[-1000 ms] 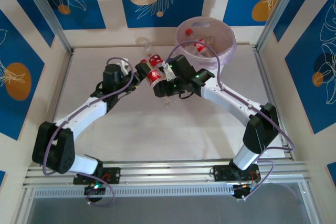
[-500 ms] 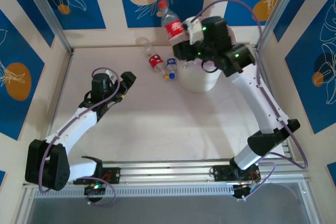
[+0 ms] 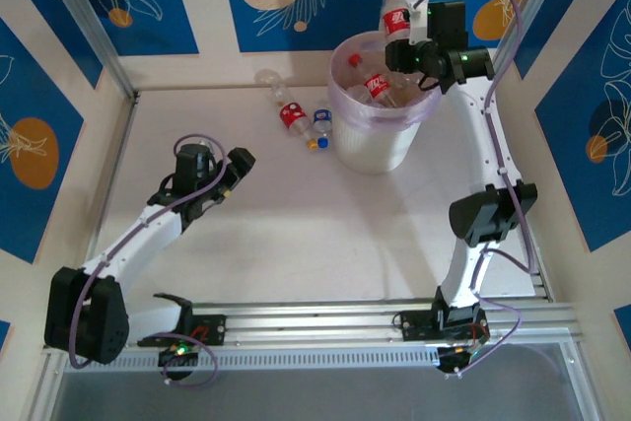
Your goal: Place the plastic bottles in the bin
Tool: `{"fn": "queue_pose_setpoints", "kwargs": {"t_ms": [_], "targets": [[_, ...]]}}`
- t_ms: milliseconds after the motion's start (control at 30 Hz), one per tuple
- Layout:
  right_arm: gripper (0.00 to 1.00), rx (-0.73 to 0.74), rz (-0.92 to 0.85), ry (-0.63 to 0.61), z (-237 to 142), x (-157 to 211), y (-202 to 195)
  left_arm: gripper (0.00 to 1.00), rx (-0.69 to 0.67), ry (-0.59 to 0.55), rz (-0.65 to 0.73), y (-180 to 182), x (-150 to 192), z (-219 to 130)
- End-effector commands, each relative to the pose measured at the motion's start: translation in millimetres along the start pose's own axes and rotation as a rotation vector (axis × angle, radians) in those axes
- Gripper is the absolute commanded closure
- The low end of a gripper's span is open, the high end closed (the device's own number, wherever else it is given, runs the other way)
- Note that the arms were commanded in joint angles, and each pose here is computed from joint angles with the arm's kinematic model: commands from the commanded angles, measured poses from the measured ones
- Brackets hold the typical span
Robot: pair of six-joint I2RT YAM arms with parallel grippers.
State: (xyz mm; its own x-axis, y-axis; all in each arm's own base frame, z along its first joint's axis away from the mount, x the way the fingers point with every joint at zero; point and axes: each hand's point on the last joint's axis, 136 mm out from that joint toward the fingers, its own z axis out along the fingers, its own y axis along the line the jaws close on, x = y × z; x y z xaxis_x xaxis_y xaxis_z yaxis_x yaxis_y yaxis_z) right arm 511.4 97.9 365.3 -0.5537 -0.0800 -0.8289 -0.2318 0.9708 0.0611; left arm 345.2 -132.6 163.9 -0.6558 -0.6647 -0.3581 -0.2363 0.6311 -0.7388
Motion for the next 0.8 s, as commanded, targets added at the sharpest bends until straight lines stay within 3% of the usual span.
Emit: {"fn": "queue_pose_setpoints", "kwargs": {"t_ms": [0,433,600,733,767], "targets": [[0.52,-0.031,-0.02,-0.058,-6,-19,1,0.05,-0.02,0.008,0.021,4,4,2],[0.45,-0.025,-0.008,0.03,31,27,-9,0.06,-0.027,0.02,-0.001,5,7,11],[0.31,-0.009,-0.016,0.025,23,27,-12,0.06,-0.025,0.017,-0.003,4,5,13],[0.13,0.029,-0.043,-0.044,1,4,-12,0.06,-0.027,0.026,-0.003,5,6,15],[0.12,0.031,-0.047,-0.058,-2,-1,-12,0.06,-0.027,0.026,-0.005,5,6,16]]}}
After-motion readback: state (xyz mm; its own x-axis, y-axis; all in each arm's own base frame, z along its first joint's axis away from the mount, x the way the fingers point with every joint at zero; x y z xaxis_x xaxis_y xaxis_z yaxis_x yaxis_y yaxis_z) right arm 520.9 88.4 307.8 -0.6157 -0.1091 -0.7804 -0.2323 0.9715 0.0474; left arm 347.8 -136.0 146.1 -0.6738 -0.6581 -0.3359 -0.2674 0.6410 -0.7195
